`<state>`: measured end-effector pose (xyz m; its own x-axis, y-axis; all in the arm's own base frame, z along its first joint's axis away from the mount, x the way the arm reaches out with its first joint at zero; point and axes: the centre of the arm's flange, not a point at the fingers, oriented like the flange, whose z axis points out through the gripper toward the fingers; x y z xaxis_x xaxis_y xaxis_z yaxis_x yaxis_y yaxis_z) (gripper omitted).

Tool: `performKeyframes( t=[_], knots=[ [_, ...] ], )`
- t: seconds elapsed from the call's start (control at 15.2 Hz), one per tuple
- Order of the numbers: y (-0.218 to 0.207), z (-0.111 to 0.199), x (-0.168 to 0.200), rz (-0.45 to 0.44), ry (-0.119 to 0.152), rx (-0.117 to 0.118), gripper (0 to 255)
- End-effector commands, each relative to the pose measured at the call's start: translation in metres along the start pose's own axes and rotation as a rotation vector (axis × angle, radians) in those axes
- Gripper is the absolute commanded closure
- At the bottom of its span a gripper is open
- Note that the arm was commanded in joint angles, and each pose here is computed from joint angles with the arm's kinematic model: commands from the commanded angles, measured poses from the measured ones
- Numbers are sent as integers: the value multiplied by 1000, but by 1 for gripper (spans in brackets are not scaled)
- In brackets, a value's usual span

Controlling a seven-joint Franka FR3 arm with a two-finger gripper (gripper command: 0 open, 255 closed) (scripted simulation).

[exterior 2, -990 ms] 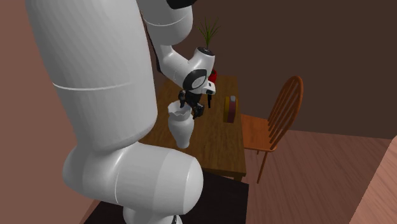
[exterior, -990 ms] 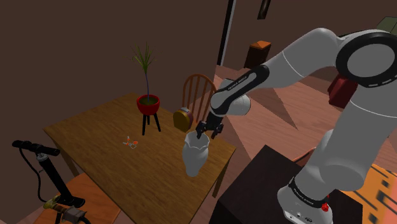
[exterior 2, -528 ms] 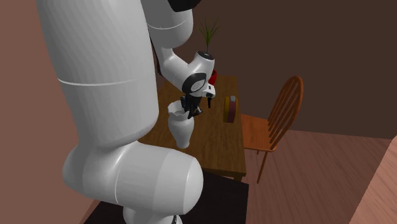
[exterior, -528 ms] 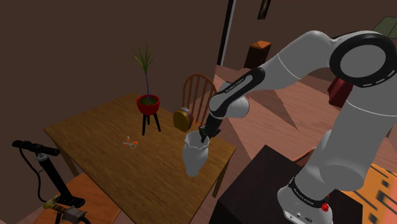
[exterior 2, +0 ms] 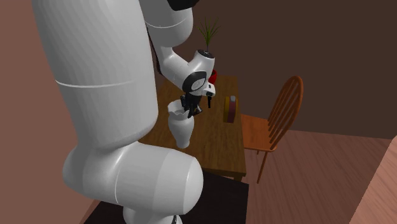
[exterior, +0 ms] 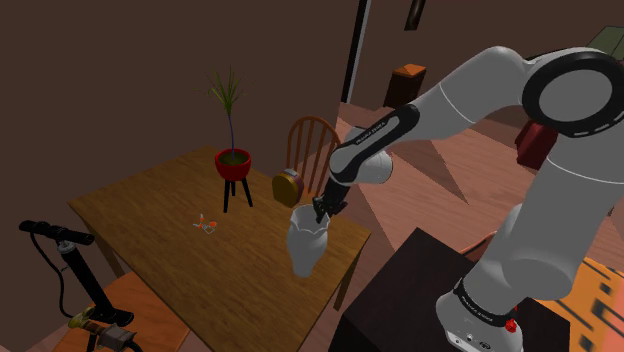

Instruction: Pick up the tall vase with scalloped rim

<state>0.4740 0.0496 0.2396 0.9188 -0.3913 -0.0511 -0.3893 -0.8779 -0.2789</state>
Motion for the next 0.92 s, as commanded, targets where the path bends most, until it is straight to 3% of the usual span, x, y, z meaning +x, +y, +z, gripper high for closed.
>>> performKeyframes(
  t=[0.0, 0.86],
  knots=[
    [-3, -10, 0, 0, 1, 0, 255],
    [-21, -71, -3, 0, 1, 0, 255]
  ],
)
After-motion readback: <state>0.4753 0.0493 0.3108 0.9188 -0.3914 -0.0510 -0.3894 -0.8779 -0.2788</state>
